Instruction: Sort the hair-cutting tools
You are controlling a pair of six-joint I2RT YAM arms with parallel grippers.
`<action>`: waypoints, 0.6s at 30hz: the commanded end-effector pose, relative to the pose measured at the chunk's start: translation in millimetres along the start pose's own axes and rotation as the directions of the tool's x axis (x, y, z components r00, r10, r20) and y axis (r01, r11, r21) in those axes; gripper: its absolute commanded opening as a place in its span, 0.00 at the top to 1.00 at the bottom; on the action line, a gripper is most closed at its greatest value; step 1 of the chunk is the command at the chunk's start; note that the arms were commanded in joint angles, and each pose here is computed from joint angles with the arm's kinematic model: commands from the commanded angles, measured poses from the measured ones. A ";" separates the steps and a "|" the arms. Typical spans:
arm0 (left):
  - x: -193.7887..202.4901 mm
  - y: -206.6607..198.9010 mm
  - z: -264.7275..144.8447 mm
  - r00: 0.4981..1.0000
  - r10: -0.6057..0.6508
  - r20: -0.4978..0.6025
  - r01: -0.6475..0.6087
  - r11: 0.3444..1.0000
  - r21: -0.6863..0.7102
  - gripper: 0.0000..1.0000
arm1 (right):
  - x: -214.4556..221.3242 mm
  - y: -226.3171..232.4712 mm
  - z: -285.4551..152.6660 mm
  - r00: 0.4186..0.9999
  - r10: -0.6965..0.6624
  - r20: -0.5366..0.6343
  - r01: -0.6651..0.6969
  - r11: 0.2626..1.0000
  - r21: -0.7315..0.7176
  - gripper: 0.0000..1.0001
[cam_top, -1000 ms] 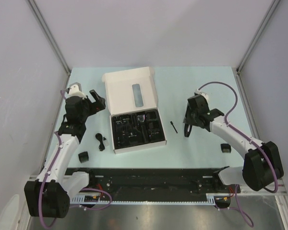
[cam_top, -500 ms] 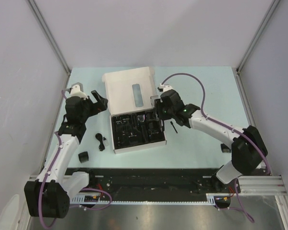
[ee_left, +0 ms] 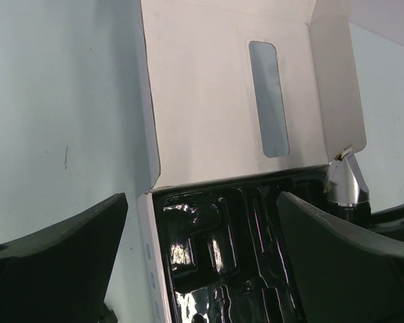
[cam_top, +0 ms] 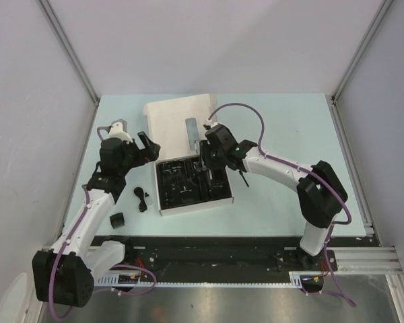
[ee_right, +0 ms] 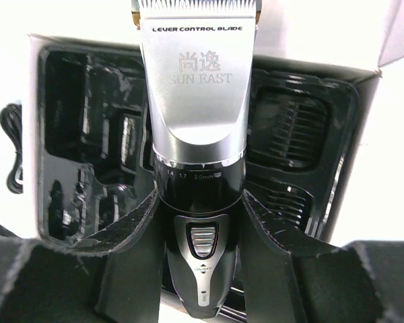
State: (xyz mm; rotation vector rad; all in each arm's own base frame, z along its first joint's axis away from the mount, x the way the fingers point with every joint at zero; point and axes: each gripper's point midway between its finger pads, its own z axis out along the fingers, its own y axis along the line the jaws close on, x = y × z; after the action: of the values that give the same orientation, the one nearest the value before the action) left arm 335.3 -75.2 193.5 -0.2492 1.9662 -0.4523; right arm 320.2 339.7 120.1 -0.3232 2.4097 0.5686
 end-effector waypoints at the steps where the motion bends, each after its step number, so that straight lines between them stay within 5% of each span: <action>1: 13.1 9.8 -1.2 0.998 0.016 -0.055 -0.019 0.999 -0.049 0.00 | -32.1 28.9 -4.5 0.993 0.114 0.024 -0.113 0.992 -0.049 0.99; 11: 54.5 17.0 0.5 0.975 0.000 -0.223 -0.013 0.998 -0.054 0.00 | -9.1 22.2 14.2 0.988 0.116 -0.099 -0.110 0.992 0.061 0.96; 18: 50.5 16.5 2.9 0.974 0.013 -0.228 -0.027 0.998 -0.057 0.00 | 7.1 28.8 24.5 0.983 0.084 -0.160 -0.070 0.993 0.093 0.96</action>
State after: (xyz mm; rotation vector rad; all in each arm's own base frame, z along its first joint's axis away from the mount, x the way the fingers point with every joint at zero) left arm 310.7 -75.6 129.5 -0.2650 2.2317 -0.4136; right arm 313.1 358.8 87.4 -0.2411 2.6441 0.4620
